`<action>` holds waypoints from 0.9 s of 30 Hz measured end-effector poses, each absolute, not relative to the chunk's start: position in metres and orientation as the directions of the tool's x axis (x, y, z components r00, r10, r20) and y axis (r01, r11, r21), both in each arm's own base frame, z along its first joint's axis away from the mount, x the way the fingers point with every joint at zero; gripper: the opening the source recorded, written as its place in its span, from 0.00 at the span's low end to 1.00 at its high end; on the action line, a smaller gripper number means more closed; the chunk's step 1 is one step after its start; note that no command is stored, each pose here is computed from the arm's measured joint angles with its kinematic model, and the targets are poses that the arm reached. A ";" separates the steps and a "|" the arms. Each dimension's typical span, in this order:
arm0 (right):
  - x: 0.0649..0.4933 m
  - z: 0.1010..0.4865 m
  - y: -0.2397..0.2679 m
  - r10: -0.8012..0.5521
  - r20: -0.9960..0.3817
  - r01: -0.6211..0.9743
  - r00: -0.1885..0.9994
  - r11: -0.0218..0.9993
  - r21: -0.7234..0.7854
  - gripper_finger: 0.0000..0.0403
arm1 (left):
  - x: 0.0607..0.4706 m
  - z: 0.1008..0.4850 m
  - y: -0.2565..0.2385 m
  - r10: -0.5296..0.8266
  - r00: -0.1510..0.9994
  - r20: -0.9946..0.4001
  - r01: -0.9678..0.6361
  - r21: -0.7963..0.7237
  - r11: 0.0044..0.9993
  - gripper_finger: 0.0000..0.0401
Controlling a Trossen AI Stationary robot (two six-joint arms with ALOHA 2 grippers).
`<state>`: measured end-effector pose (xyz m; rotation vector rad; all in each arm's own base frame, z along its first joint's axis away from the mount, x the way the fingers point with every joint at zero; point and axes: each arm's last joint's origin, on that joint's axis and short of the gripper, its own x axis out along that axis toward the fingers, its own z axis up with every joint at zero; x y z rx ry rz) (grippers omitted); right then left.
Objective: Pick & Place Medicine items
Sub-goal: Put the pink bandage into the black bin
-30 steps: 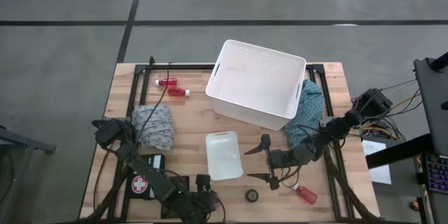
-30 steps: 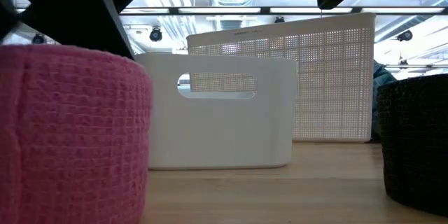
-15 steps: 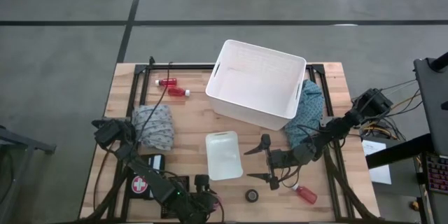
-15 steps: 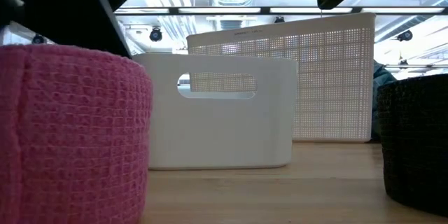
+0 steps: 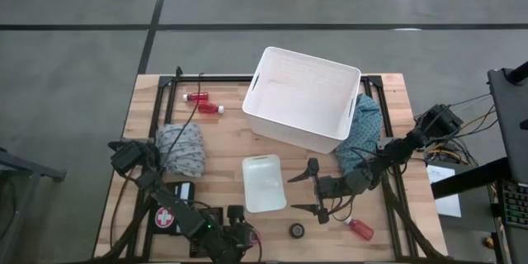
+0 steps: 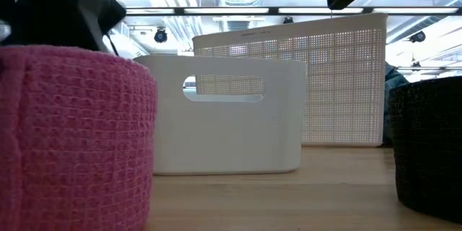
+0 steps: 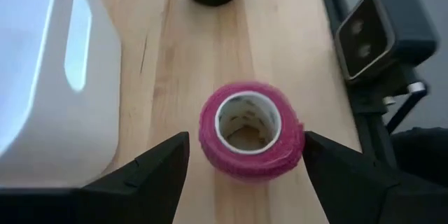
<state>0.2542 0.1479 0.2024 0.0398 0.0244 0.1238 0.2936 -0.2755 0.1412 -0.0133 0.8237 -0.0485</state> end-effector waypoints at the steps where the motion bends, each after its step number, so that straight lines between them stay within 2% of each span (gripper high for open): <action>1: 0.254 0.202 0.148 0.124 -0.022 -0.123 0.992 0.992 0.041 0.85 | 0.293 0.140 -0.275 -0.051 0.679 -0.733 0.033 -0.038 0.999 0.70; 27: 0.254 0.202 0.148 0.124 -0.021 -0.123 0.992 0.992 0.041 0.85 | 0.292 0.129 -0.271 -0.091 0.714 -0.694 0.068 -0.061 0.996 0.70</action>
